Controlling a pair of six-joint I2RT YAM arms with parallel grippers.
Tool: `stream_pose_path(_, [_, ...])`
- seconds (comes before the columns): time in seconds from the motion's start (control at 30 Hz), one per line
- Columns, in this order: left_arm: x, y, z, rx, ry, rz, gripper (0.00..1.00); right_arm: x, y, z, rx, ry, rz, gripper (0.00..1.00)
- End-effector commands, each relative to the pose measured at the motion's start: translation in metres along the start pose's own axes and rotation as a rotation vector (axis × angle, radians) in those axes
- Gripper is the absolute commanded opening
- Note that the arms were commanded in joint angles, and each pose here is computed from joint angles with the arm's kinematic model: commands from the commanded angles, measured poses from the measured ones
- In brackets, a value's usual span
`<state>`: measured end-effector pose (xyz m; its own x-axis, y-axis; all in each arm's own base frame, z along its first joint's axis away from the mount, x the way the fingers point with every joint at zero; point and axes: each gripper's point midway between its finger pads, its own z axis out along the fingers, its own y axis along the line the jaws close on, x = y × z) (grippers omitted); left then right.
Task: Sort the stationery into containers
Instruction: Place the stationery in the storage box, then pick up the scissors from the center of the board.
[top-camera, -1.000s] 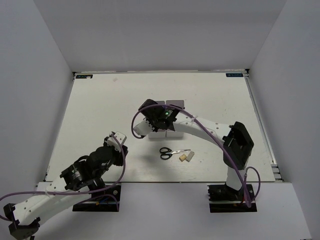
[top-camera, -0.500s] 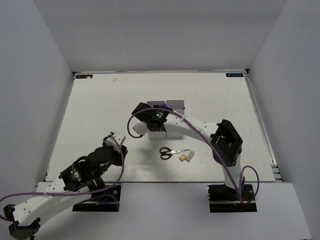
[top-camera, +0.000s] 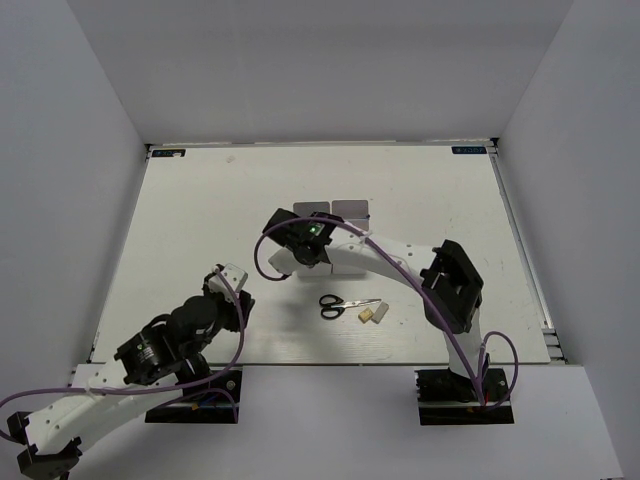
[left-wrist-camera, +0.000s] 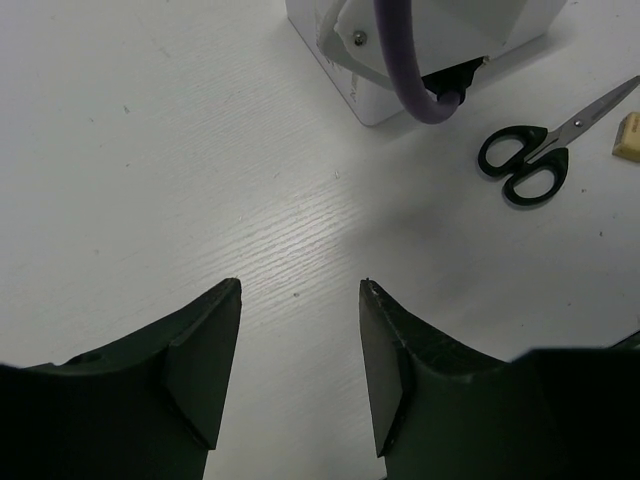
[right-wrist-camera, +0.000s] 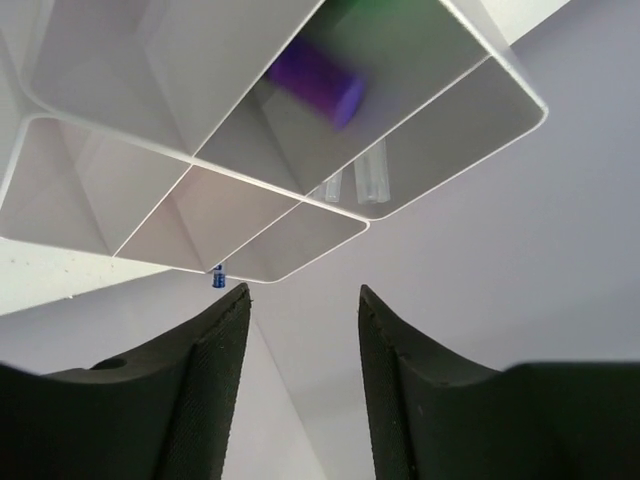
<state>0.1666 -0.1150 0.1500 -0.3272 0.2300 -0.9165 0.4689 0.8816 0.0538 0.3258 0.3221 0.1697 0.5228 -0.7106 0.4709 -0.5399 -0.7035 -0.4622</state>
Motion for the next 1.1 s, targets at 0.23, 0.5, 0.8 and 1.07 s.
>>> stream_pose_path(0.23, [-0.005, -0.023, 0.005, 0.105, -0.049, -0.074, 0.13, 0.016, -0.03, -0.07, 0.076, -0.168, 0.443, 0.0])
stream_pose_path(0.5, [0.025, -0.075, 0.047, 0.195, 0.105, -0.335, 0.15, 0.047, 0.041, -0.073, -0.157, -0.23, 0.878, 0.27])
stream_pose_path(0.8, [0.024, -0.102, 0.083, 0.11, 0.133, -0.554, 0.38, 0.094, 0.088, -0.074, -0.035, -0.434, 1.289, 0.4])
stream_pose_path(1.07, [0.009, -0.113, 0.116, -0.062, 0.129, -0.591, 0.44, 0.064, 0.167, -0.062, -0.07, -0.512, 1.508, 0.39])
